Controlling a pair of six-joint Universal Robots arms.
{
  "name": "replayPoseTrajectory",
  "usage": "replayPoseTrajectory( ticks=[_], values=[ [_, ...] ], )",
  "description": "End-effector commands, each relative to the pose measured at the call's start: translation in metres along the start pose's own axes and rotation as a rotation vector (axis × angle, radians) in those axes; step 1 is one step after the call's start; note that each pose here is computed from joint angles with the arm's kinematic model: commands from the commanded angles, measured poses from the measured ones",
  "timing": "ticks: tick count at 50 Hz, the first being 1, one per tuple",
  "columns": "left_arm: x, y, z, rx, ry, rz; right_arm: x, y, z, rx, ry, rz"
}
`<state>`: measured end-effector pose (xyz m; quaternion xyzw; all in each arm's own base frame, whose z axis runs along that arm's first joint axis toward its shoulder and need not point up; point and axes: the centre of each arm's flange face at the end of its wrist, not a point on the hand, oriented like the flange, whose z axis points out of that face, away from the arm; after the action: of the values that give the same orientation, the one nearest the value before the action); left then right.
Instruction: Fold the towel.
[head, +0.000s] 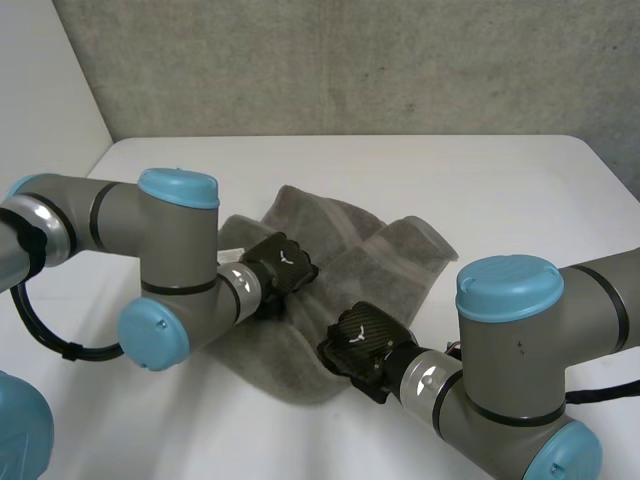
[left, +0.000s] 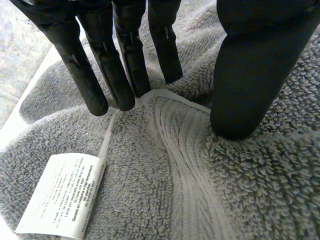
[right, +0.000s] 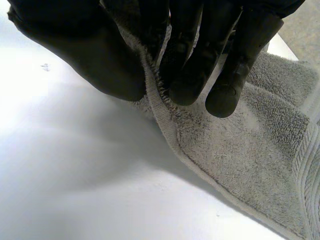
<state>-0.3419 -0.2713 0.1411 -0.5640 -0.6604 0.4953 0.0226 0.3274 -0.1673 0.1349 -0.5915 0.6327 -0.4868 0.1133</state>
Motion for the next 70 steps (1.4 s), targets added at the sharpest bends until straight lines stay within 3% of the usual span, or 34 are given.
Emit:
replayPoseTrajectory(
  ticks=[1,9,34,46,57,70],
  values=[
    [-0.008,0.001,-0.001,-0.007,-0.022,0.012,-0.001,0.002,0.001,-0.004,-0.005,0.001],
    [-0.029,-0.005,-0.012,0.008,-0.073,-0.009,-0.002,0.003,0.002,-0.009,-0.007,0.002],
    [-0.024,0.011,-0.017,-0.035,-0.043,-0.021,-0.003,0.006,0.005,-0.013,-0.010,-0.005],
    [-0.040,-0.001,-0.029,-0.007,-0.082,-0.017,-0.003,0.006,0.006,-0.012,-0.009,-0.009],
    [-0.031,0.005,-0.037,-0.077,-0.008,-0.033,-0.004,0.009,0.008,-0.019,-0.015,-0.008],
    [-0.035,0.021,-0.035,-0.136,-0.004,0.028,-0.004,0.010,0.010,-0.021,-0.015,-0.009]
  ],
)
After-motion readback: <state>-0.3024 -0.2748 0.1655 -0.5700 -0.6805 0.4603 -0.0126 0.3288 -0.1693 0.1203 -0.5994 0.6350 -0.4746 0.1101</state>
